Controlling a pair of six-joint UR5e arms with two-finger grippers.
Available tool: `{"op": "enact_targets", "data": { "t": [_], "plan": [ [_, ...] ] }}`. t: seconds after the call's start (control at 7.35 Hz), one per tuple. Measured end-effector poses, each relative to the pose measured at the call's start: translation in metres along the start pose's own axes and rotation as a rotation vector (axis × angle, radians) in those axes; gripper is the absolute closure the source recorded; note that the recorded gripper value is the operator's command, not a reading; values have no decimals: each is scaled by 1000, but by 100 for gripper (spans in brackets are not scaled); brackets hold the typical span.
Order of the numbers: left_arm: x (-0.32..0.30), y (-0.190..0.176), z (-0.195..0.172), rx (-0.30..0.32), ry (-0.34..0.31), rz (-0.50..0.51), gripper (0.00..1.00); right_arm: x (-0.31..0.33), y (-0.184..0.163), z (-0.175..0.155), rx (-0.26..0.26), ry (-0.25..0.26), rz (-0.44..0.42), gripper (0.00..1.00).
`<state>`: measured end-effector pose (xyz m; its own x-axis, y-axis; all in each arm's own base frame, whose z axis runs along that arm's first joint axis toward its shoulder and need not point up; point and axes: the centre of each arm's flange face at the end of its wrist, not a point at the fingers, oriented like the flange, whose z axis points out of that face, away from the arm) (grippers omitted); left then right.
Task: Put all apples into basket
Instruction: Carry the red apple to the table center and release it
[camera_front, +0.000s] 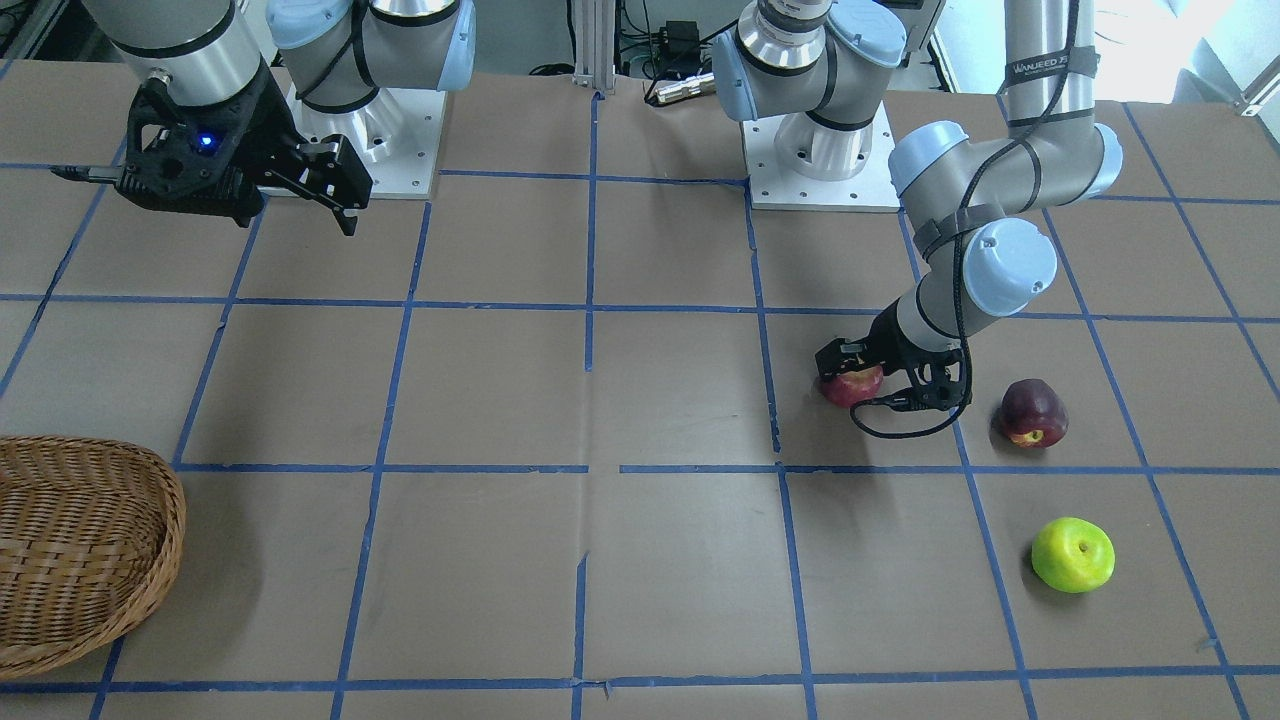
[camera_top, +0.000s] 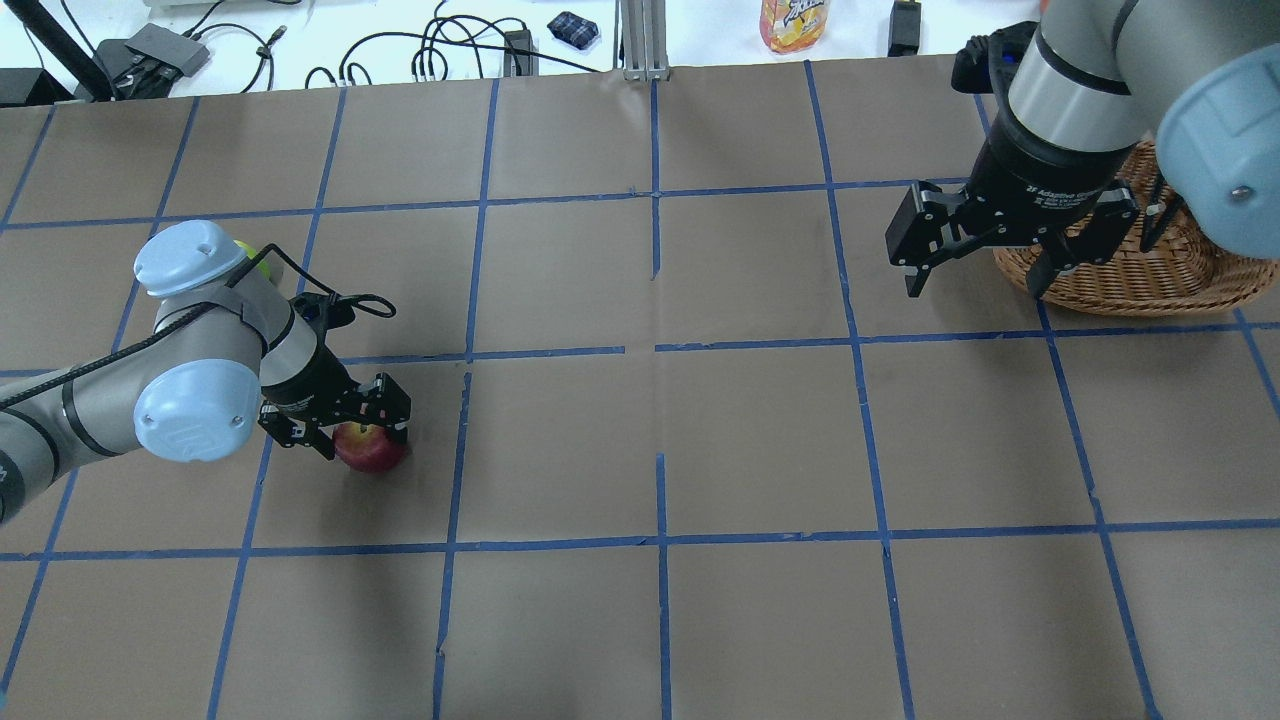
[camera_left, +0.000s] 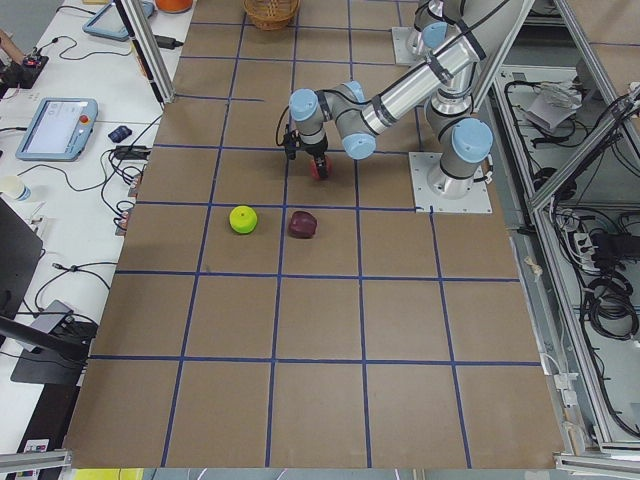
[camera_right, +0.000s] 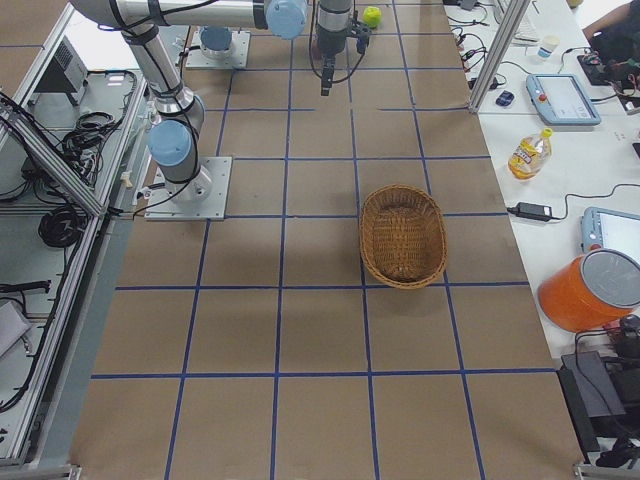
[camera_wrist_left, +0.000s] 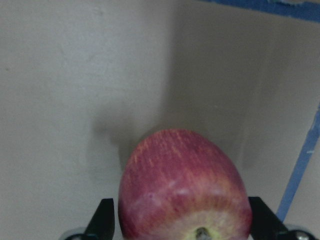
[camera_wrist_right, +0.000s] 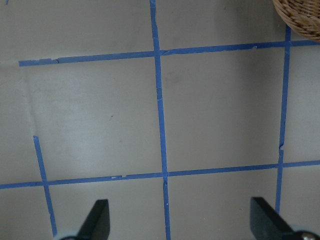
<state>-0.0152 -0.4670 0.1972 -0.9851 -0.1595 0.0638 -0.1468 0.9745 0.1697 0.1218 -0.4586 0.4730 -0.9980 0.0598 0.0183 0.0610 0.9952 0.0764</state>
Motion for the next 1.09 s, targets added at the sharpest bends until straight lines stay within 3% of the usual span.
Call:
{"op": "enact_targets", "data": {
  "t": [0.27, 0.54, 0.82, 1.09],
  "plan": [
    [41, 3, -25, 78, 23, -27, 100, 0, -2, 0, 7, 1, -1, 0],
    [140, 11, -44, 152, 97, -23, 100, 1, -4, 1, 11, 2, -1, 0],
    [224, 22, -46, 161, 166, -46, 100, 2, -10, 3, 26, 0, 4, 0],
    [281, 27, -25, 181, 176, 4, 96, 1, -28, 6, 83, -4, 7, 0]
  ]
}}
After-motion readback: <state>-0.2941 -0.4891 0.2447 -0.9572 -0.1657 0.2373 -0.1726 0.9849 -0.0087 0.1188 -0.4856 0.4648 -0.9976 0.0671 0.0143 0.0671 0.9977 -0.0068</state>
